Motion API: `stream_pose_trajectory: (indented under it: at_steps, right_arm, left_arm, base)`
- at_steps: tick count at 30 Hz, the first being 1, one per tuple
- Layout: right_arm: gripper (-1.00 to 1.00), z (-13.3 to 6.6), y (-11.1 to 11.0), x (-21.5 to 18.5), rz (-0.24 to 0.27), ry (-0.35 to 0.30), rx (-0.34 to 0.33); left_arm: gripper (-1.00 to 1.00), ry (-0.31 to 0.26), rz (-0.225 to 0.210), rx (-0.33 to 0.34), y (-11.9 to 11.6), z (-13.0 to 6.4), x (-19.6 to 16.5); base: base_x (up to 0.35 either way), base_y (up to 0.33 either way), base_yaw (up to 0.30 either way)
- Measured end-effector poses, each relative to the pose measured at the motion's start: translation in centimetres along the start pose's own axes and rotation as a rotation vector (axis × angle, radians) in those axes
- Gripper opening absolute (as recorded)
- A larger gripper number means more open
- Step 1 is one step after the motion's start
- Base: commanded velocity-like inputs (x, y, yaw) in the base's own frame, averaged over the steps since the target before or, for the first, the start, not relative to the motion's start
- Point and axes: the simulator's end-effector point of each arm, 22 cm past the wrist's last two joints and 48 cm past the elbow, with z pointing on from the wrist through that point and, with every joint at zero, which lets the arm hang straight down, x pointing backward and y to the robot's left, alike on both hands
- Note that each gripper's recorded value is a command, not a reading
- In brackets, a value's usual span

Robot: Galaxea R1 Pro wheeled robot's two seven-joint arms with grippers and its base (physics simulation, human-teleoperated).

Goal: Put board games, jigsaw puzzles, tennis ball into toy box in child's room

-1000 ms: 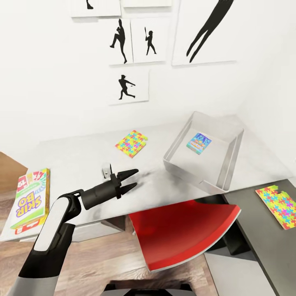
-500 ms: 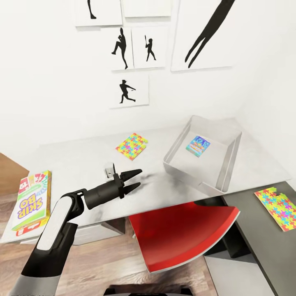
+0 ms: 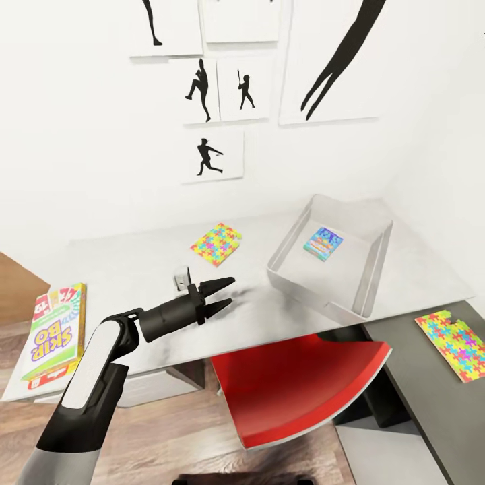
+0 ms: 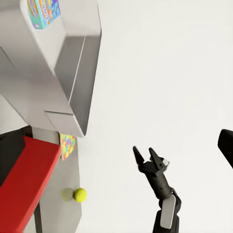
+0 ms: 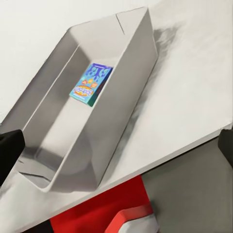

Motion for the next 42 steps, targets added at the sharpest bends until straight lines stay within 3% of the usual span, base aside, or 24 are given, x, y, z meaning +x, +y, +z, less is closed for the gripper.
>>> stream_pose_trajectory:
  at_steps: [13, 42]
  right_arm:
    - [1.00, -0.8, 0.4, -0.9, -0.028, -0.051, -0.008]
    - [1.00, -1.8, 1.6, -1.8, -0.030, -0.092, -0.038]
  left_arm:
    - [1.00, 0.003, 0.020, 0.010, -1.2, 0.0, 0.2]
    - [1.00, -0.002, 0.063, 0.030, -3.8, -0.3, 0.3]
  base:
    - [0.000, 0.000, 0.000]
    - [0.000, 0.000, -0.001]
